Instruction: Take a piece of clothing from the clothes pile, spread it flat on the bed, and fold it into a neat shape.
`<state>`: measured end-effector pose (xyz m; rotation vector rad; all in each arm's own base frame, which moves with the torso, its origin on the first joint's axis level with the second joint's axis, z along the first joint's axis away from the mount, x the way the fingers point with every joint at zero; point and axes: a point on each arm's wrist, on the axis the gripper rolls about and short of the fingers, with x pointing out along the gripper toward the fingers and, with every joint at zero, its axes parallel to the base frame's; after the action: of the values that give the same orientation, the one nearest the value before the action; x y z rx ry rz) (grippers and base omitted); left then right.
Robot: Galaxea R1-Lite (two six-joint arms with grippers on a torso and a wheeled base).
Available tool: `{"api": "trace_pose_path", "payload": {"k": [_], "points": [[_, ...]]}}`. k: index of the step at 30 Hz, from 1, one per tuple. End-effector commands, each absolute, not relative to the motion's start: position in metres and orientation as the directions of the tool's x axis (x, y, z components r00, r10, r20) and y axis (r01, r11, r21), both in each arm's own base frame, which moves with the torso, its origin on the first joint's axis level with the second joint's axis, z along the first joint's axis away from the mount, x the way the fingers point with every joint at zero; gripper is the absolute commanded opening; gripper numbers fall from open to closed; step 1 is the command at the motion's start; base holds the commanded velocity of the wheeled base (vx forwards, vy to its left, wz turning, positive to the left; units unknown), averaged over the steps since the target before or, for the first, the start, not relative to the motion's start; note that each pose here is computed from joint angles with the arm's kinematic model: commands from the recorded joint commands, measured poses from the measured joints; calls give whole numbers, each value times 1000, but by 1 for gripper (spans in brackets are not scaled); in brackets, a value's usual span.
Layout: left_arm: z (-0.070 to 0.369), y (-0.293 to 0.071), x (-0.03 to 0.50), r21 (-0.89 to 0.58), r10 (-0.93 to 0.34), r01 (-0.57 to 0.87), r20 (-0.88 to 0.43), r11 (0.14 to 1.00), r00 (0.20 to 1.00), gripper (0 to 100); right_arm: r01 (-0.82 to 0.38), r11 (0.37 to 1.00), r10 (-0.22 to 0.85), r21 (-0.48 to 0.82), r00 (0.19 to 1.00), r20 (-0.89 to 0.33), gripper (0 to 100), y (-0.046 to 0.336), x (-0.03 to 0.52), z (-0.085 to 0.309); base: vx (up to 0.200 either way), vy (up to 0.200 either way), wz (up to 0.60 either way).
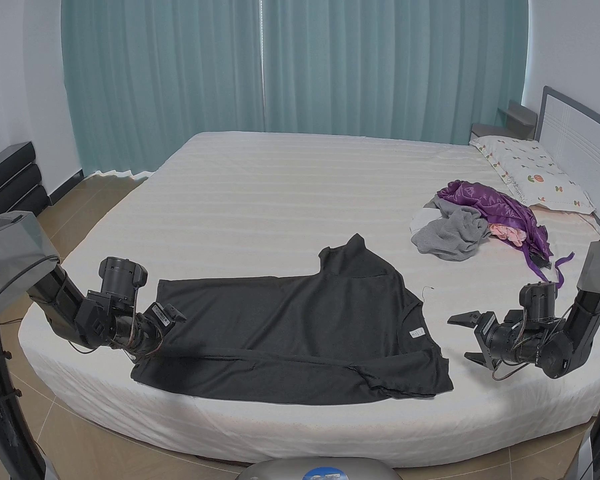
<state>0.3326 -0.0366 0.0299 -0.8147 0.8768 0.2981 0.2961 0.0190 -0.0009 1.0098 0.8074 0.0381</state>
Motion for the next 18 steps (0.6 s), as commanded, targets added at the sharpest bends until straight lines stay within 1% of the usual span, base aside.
{"api": "trace_pose_path", "payload": {"k": [1, 5, 10, 15, 18], "points": [[29, -33, 334, -508, -77, -551, -778, 662, 624, 100, 329, 562, 386, 759, 707, -592, 100, 21, 296, -4, 200, 0, 0], [28, -33, 332, -503, -79, -550, -782, 666, 619, 100, 333, 567, 384, 754, 702, -599, 100, 23, 295, -6, 200, 0, 0], [26, -31, 330, -489, -75, -553, -791, 675, 607, 100, 333, 571, 388, 750, 695, -605, 100, 24, 293, -7, 0, 0, 0], [20, -18, 326, -433, -49, -539, -809, 722, 585, 100, 332, 574, 392, 748, 691, -607, 100, 27, 292, -8, 0, 0, 0], [3, -16, 330, -398, -28, -565, -833, 723, 552, 100, 334, 576, 394, 746, 686, -612, 100, 28, 292, -9, 0, 0, 0]]}}
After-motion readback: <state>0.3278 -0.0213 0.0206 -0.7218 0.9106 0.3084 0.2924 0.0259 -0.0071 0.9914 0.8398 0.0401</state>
